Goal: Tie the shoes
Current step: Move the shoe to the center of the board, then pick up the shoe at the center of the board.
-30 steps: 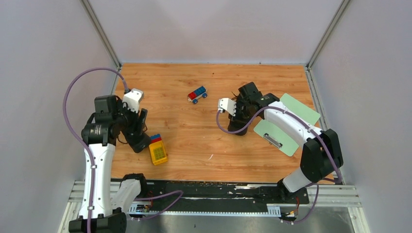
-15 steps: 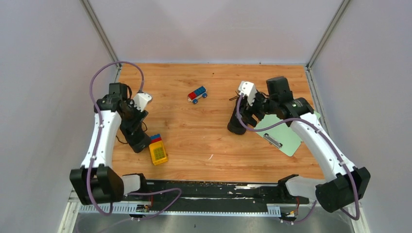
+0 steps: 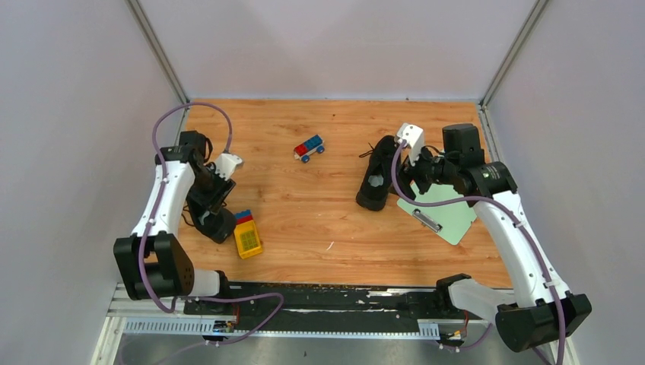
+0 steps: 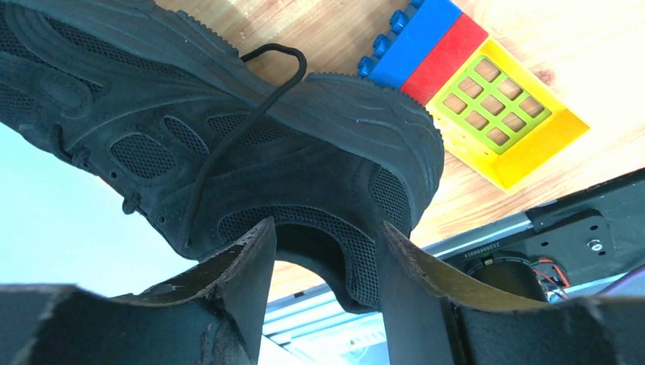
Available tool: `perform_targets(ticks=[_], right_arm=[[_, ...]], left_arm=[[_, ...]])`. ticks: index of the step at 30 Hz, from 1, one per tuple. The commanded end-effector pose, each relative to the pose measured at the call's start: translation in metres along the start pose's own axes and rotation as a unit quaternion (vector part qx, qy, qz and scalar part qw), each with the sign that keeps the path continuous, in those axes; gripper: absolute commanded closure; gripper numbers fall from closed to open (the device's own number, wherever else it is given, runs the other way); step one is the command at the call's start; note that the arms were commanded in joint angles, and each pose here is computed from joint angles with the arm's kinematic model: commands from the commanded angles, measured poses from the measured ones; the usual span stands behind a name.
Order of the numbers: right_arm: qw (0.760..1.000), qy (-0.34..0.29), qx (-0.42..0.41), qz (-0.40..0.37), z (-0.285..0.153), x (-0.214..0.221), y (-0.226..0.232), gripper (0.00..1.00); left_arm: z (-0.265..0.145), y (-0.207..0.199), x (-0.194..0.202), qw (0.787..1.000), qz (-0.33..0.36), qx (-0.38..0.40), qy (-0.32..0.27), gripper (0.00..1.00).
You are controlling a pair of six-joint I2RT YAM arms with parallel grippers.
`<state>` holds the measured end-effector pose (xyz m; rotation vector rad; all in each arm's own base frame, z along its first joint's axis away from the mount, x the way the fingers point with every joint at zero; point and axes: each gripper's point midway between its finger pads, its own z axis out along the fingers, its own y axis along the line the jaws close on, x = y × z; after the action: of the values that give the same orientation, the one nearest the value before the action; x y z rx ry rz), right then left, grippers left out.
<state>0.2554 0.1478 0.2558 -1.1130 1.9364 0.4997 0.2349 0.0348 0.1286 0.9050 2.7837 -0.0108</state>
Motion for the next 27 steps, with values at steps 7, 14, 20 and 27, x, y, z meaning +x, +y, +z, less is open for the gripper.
perform_targets(ticks=[7,14,20,27], right_arm=[[1.0,-0.01,-0.014,0.023,-0.005,-0.001,0.004,0.29],[0.999,-0.018,-0.032,0.032,-0.001,-0.004,0.006,0.29],[0.999,-0.021,-0.033,0.036,-0.003,-0.004,0.007,0.29],[0.998,-0.024,-0.034,0.041,-0.004,-0.002,0.008,0.29]], left_arm=[[-0.062,-0.005,-0.005,0.99,-0.073,-0.08,-0.093,0.32],[-0.033,-0.012,0.016,0.995,-0.065,-0.061,-0.042,0.31],[-0.002,-0.009,0.023,0.998,-0.046,-0.044,-0.009,0.4],[-0.018,-0.002,0.002,0.997,-0.017,-0.052,-0.055,0.89]])
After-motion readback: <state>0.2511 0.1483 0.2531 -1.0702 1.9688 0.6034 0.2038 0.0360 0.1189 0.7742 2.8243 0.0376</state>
